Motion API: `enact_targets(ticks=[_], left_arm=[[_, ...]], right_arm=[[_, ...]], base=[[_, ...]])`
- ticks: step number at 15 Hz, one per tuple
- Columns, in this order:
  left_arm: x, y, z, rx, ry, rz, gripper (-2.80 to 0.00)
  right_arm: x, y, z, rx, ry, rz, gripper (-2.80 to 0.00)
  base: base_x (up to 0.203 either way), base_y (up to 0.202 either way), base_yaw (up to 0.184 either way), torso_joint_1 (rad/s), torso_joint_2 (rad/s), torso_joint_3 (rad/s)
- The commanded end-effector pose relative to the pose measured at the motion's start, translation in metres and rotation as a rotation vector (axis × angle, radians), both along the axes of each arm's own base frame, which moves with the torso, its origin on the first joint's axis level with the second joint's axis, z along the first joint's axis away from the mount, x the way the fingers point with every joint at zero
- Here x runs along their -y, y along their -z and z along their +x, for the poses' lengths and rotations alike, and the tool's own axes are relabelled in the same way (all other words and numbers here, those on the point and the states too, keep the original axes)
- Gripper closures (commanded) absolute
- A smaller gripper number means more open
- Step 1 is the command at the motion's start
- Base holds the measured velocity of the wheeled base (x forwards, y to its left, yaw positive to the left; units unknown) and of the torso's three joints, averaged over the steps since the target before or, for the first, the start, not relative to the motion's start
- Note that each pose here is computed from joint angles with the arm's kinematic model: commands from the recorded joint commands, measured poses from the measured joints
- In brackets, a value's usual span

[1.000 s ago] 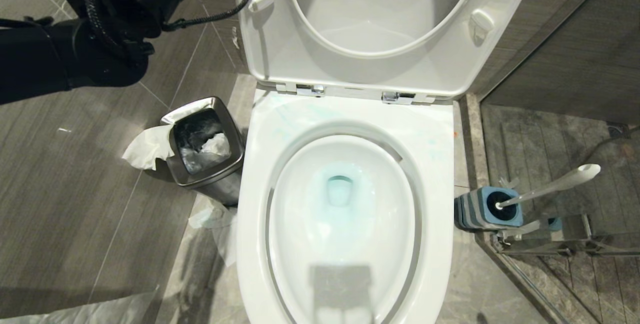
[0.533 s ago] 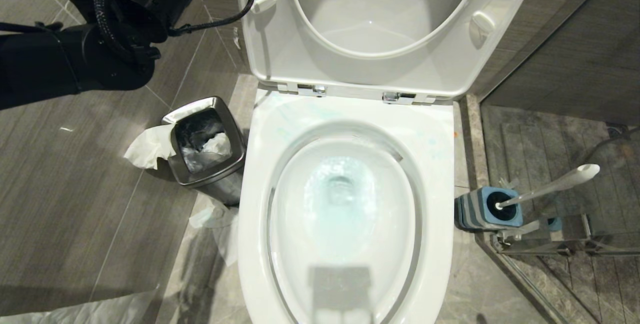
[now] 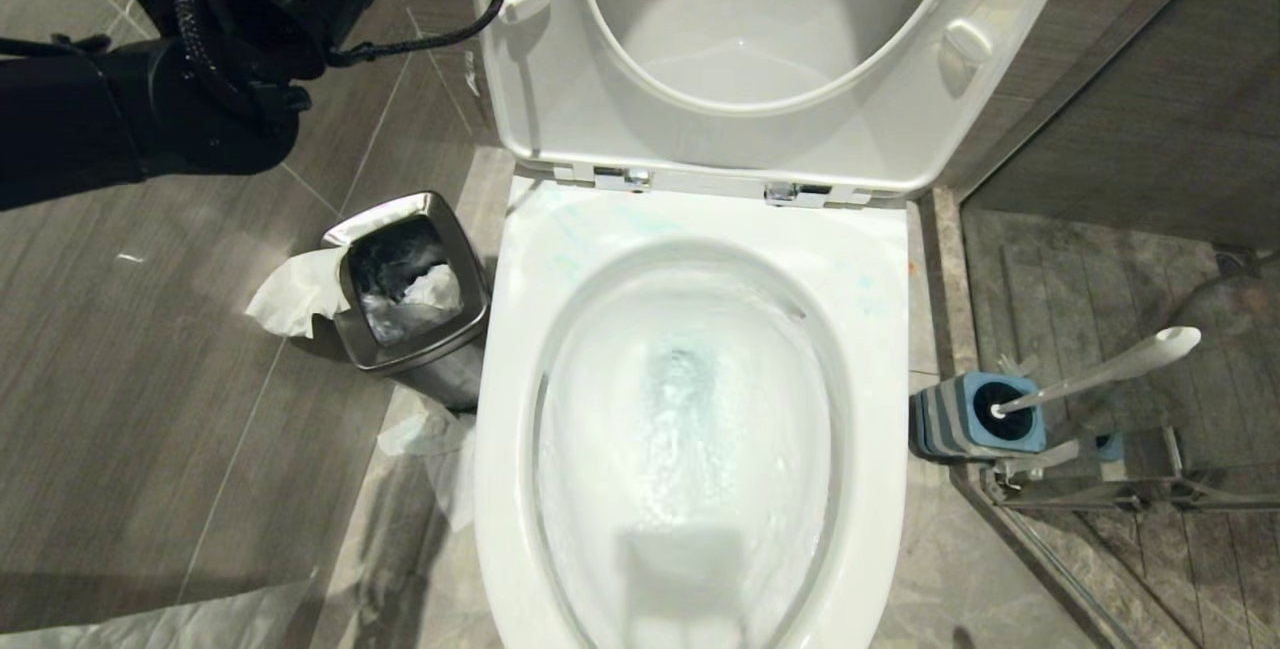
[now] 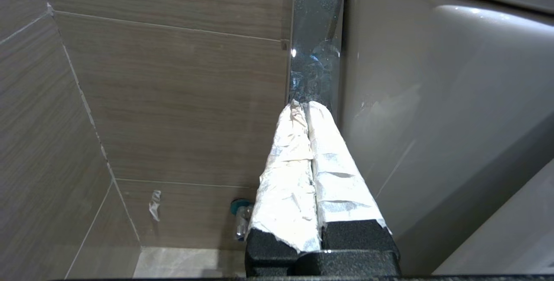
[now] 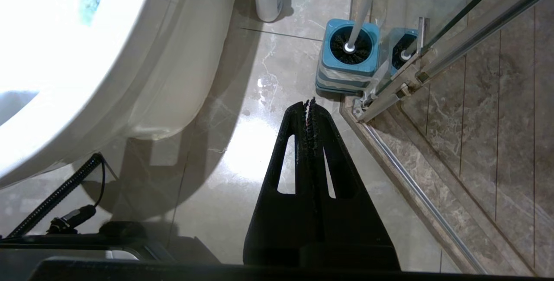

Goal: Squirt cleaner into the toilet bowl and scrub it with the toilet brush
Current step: Flush the toilet

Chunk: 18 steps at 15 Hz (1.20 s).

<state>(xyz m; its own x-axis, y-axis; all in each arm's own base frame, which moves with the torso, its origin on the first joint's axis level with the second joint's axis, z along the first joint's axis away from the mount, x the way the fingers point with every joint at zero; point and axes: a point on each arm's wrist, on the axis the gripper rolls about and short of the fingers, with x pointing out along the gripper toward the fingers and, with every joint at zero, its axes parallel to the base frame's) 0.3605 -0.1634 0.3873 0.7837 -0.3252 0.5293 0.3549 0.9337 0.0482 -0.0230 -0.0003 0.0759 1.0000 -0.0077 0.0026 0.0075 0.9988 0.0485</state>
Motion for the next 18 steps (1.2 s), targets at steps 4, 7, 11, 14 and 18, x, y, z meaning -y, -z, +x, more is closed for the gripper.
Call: enact_targets(ticks=[4,7,11,14,18], left_arm=[[-0.024,-0.052,-0.051,0.14,-0.001,-0.065,0.0],[-0.039,-0.077,-0.085,0.209,0.0,-0.095,0.0],[-0.056,-0.101,-0.123,0.265,-0.018,-0.1,0.0],[-0.068,-0.113,-0.147,0.287,-0.036,-0.09,0.0],[-0.08,-0.123,-0.175,0.269,-0.046,-0.07,0.0]], right_arm=[[0.0,0.0,0.0,-0.001,-0.001,0.001,0.0],[0.0,0.0,0.0,-0.001,0.0,0.002,0.0],[0.0,0.0,0.0,-0.001,0.0,0.001,0.0],[0.0,0.0,0.0,-0.001,-0.001,0.001,0.0],[0.0,0.0,0.0,-0.001,0.0,0.001,0.0]], base=[[0.0,0.0,0.0,0.0,0.0,0.0],[0.0,0.0,0.0,0.0,0.0,0.0],[0.0,0.0,0.0,0.0,0.0,0.0],[0.0,0.0,0.0,0.0,0.0,0.0],[0.0,0.0,0.0,0.0,0.0,0.0]])
